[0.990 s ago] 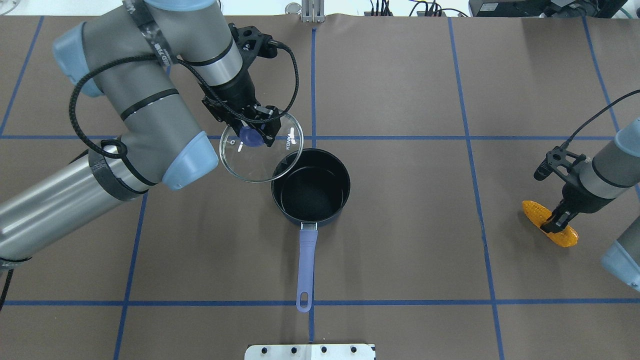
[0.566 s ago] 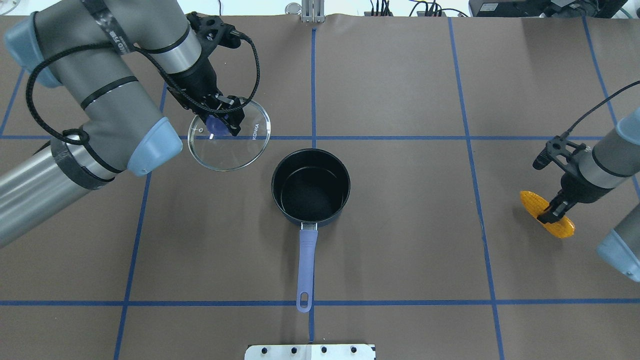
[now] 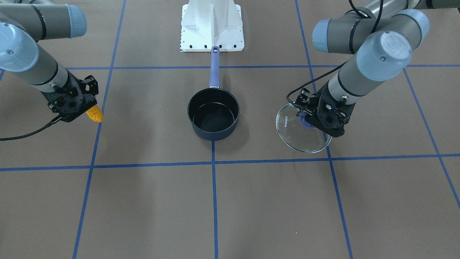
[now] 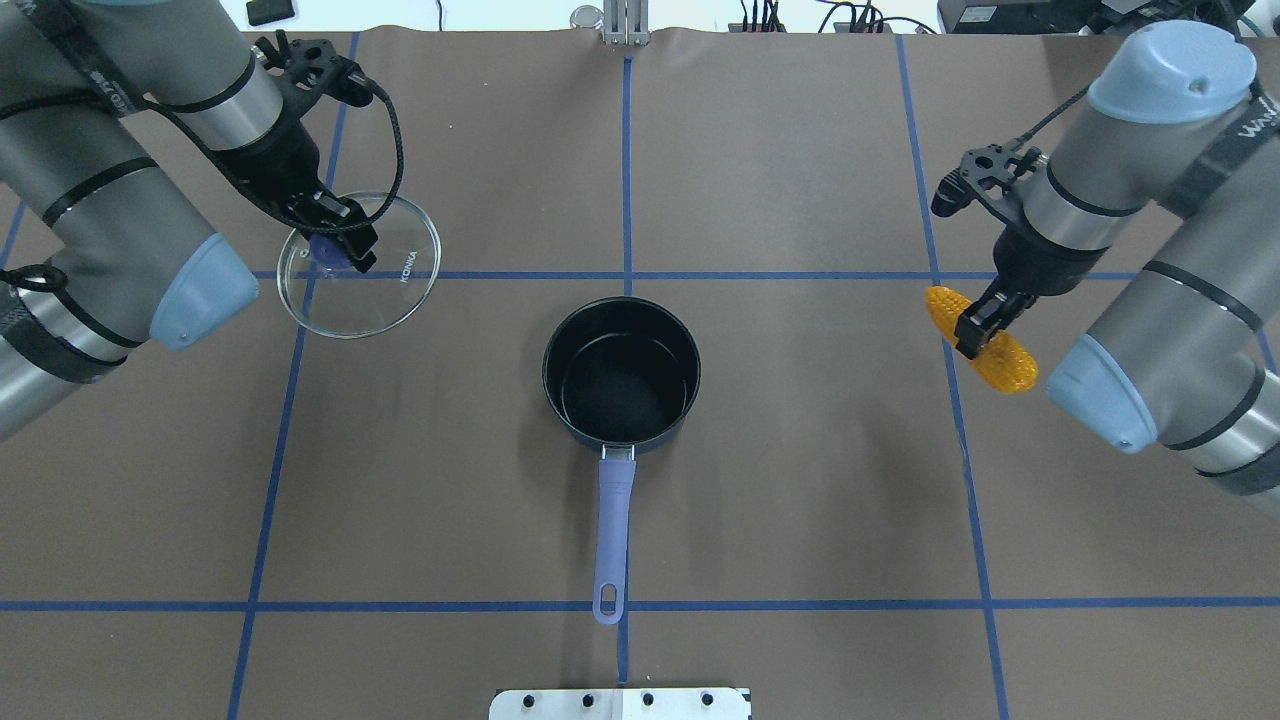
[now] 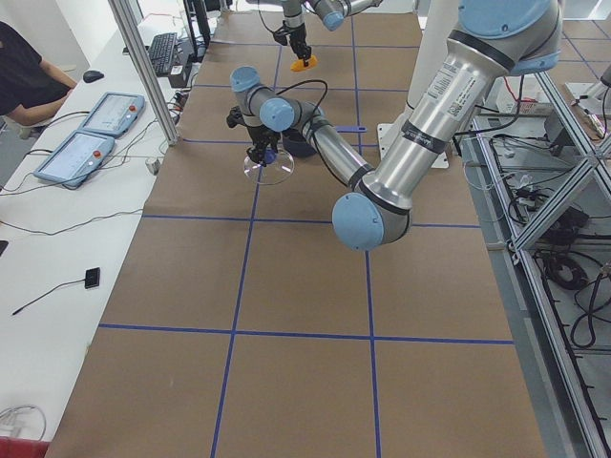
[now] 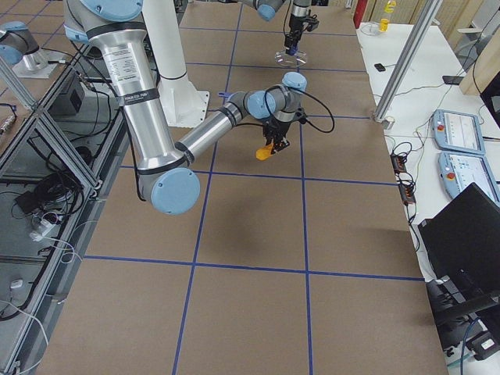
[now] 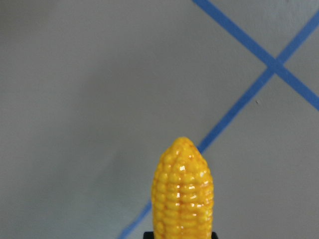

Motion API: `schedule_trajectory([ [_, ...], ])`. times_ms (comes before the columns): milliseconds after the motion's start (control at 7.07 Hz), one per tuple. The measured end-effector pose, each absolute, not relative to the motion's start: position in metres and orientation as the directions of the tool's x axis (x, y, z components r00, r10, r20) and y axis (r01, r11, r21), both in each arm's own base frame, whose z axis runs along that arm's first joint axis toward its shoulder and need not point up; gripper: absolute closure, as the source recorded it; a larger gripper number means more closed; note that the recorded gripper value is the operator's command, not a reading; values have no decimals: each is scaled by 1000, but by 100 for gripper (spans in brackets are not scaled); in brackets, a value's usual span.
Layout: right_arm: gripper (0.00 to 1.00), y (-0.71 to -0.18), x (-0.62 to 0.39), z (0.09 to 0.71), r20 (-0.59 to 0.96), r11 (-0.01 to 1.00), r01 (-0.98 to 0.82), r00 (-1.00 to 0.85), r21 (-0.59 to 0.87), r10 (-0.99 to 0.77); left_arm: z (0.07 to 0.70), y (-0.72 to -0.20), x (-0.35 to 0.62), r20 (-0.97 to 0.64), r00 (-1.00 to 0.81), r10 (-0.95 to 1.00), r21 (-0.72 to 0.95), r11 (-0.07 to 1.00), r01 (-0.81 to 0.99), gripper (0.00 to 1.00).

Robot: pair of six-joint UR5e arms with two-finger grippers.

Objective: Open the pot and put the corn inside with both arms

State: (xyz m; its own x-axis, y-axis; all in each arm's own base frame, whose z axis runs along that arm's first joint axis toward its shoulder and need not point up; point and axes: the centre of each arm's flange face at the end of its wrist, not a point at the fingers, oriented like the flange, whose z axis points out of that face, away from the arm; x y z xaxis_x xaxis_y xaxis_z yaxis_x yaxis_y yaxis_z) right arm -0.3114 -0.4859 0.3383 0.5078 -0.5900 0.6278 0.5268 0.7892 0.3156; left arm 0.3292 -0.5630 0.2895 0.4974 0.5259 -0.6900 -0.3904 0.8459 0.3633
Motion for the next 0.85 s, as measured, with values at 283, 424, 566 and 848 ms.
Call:
schedule_trajectory([
  [283, 95, -476, -355, 265, 680, 842, 456, 521, 289, -516, 343, -563, 300, -654, 502, 565, 376, 819, -433, 52],
  [424, 94, -468, -377, 232, 712, 869, 410, 519, 278, -473, 371, -562, 283, -639, 501, 583, 378, 806, -455, 52],
  [566, 93, -459, -399, 210, 746, 894, 358, 508, 271, -430, 395, -563, 269, -629, 501, 594, 376, 797, -472, 52],
  [848, 93, -448, -443, 185, 790, 928, 277, 496, 248, -359, 445, -572, 256, -613, 492, 618, 378, 776, -505, 52],
])
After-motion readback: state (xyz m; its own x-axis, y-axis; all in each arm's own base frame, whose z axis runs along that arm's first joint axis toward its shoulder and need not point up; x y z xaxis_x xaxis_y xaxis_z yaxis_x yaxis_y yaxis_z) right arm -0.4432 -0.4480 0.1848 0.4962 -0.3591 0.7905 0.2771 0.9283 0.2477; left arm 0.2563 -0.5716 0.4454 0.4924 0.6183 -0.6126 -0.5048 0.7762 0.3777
